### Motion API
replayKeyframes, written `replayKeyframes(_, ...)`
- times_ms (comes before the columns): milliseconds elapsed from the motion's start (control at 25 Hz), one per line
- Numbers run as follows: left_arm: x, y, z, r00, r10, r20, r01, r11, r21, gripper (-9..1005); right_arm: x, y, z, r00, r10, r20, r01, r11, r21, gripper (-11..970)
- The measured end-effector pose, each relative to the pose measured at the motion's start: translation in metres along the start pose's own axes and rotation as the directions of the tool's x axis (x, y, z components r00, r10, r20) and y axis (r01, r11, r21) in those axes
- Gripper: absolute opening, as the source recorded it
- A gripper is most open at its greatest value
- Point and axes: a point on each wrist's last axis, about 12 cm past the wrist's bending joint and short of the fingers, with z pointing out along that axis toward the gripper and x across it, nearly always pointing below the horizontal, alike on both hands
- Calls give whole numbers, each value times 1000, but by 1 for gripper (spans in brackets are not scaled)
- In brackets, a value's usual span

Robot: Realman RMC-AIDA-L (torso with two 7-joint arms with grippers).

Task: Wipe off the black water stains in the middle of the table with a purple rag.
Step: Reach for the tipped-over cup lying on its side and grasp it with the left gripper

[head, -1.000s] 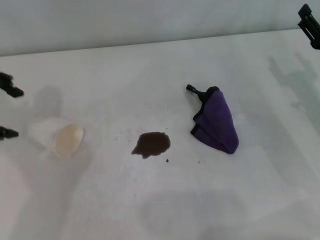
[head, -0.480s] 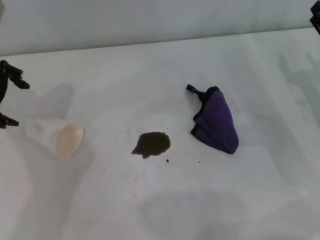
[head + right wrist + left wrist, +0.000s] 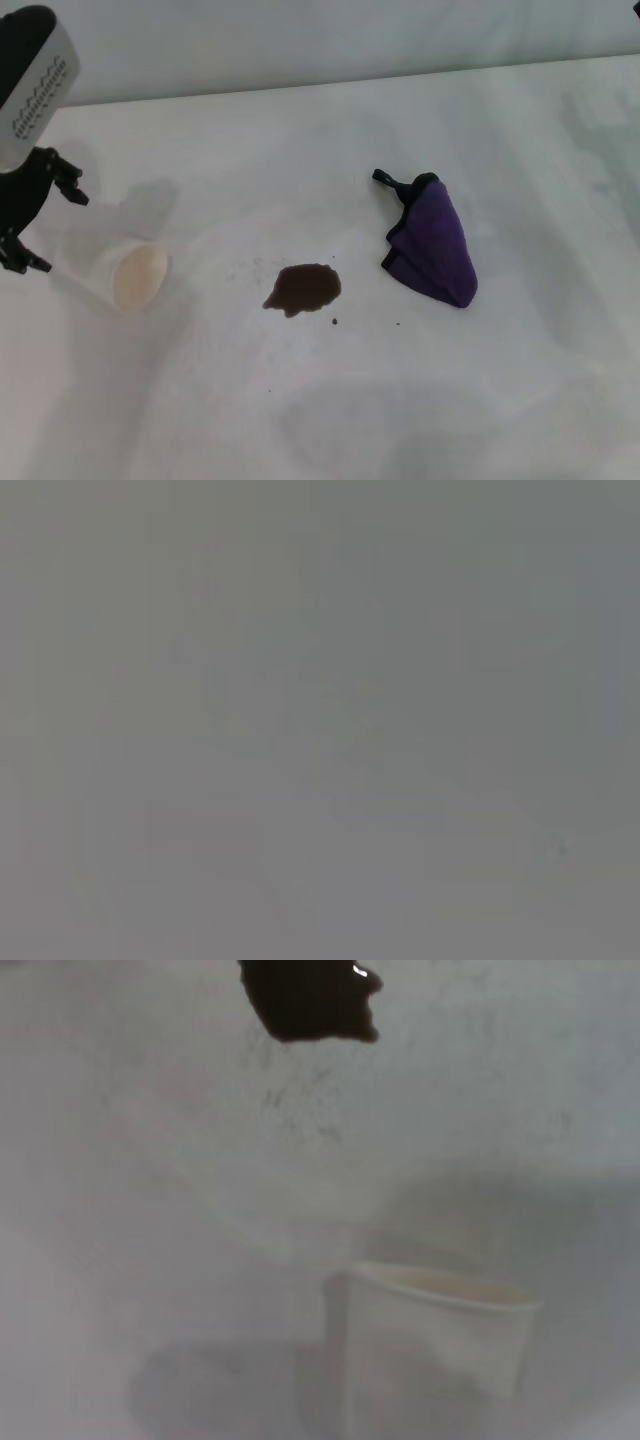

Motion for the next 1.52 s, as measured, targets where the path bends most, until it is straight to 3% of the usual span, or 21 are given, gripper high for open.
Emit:
replayKeyframes(200, -4, 3, 2, 1000, 18, 5, -19, 1000, 10, 888, 0, 2, 5, 1000, 0, -10, 0, 1000, 0, 852)
replayKeyframes(720, -19, 1, 40, 999, 53, 7, -54, 996, 66, 887, -1, -4, 2, 1000, -4, -2, 4, 1000, 17, 850)
replayKeyframes(1520, -21, -3, 56, 998, -70, -8, 70, 995, 66, 878, -4, -12, -5, 1000, -19, 4, 19, 999, 31, 848)
